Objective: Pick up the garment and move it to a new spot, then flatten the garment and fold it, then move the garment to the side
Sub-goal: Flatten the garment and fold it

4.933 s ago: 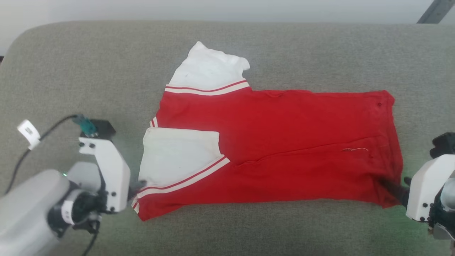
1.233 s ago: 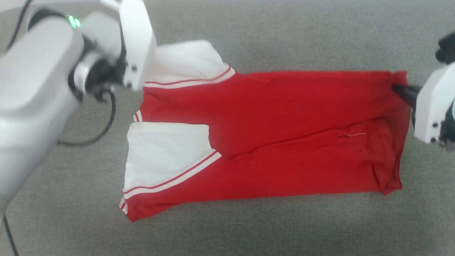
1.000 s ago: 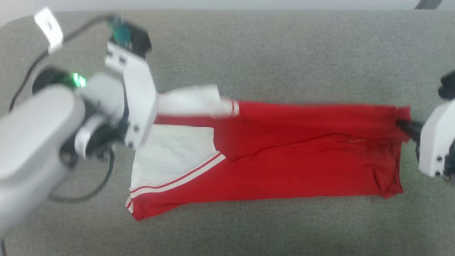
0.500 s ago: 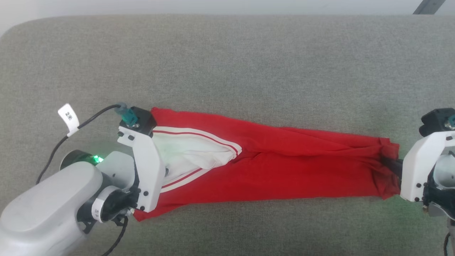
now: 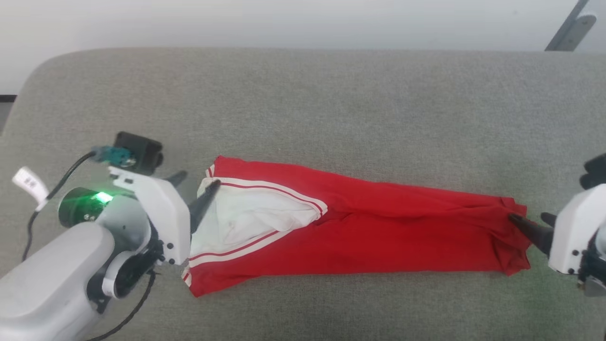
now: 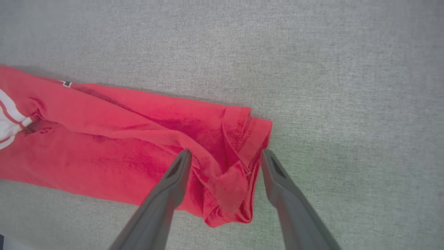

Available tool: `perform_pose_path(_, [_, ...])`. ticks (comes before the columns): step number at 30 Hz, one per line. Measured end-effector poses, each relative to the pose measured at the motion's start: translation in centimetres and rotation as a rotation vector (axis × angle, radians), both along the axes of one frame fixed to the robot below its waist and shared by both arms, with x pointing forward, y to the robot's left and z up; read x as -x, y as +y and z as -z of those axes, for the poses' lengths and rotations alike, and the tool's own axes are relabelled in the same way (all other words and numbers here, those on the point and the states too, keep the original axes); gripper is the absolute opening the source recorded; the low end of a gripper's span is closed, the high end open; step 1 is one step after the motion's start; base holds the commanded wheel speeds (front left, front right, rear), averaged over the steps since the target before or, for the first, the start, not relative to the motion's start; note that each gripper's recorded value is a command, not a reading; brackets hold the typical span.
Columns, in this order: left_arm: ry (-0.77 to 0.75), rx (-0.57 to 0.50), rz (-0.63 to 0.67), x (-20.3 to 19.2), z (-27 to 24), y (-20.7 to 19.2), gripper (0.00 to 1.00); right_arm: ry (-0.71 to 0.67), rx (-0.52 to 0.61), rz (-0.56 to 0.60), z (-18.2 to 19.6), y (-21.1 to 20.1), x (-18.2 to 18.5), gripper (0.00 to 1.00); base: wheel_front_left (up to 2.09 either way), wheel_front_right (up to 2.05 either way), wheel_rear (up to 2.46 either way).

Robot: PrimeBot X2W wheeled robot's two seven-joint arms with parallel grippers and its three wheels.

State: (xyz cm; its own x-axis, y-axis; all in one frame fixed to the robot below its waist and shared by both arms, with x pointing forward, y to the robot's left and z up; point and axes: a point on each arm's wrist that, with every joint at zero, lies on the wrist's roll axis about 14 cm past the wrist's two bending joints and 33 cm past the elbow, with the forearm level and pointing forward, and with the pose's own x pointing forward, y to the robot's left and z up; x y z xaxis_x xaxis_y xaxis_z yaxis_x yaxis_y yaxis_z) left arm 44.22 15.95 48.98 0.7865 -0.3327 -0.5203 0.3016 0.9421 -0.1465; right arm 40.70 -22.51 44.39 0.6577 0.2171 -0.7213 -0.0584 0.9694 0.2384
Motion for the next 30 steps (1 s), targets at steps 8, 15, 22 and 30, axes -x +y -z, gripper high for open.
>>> perform_pose_path(8, [-0.283,0.053,-0.165,0.1,-2.7,3.8,1.00,0.001,0.010,0.079,0.1,-2.2,0.4,1.00,0.00,0.00,0.00])
perform_pose_path(15, [-0.370,0.074,-0.311,2.1,-1.5,7.4,1.00,0.064,-0.015,0.097,2.0,-2.1,0.7,1.00,0.00,0.00,0.00])
perform_pose_path(22, [-0.391,0.061,-0.453,3.8,-0.5,11.2,1.00,0.137,-0.043,0.039,4.5,0.1,0.3,1.00,0.00,0.00,0.00])
perform_pose_path(30, [-0.477,0.061,-0.571,5.8,-0.9,13.9,1.00,0.210,-0.080,-0.029,6.4,2.3,-0.3,0.00,0.00,0.00,0.00])
